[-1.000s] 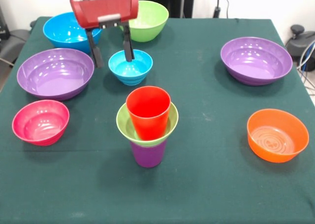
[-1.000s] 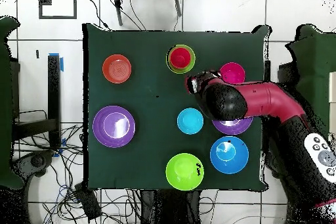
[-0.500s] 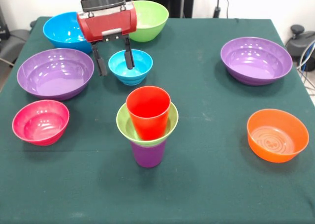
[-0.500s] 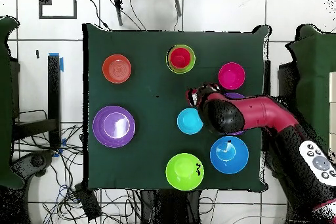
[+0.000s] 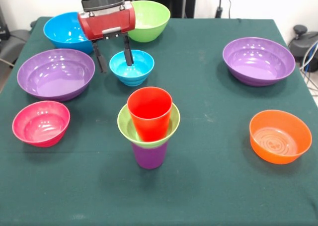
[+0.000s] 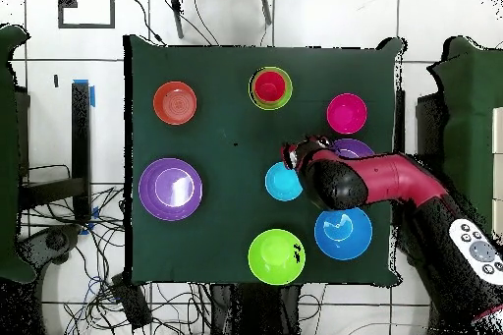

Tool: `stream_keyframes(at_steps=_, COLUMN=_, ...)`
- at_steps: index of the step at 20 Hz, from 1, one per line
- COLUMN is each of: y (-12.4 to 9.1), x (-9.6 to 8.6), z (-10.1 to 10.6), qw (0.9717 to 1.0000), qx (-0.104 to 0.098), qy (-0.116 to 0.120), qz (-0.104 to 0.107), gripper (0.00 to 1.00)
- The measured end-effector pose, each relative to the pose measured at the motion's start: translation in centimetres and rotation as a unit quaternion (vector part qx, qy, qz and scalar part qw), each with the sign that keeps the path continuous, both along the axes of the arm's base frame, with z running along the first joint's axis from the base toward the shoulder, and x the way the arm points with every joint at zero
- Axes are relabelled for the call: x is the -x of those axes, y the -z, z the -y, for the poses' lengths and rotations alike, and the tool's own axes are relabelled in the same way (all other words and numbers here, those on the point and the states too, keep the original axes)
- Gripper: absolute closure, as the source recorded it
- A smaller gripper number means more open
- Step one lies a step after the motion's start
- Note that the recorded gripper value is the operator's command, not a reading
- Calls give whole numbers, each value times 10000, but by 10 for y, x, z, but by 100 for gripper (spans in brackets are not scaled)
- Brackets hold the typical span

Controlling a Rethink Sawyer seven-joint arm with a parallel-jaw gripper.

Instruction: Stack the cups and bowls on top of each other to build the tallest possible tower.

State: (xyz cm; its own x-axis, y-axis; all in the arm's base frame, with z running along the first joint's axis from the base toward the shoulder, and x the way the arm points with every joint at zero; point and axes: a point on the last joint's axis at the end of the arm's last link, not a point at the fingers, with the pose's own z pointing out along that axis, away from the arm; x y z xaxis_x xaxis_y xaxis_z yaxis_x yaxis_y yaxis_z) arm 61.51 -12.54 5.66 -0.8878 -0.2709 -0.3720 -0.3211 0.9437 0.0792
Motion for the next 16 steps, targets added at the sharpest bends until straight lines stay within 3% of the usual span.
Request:
stream_keyframes(at_steps=5, y=7, x=3, z=-3, qw=10000, qx=-45, qy=-30, qz=-38, gripper=0)
stream_keyframes(at_steps=10, y=29, x=14, z=-13, qw=9997, qx=-152, qy=-139, qz=-116, gripper=0)
stream_keyframes(at_steps=16, y=48, x=22, z=-22, qw=9994, qx=-253, qy=-230, qz=-52, gripper=0)
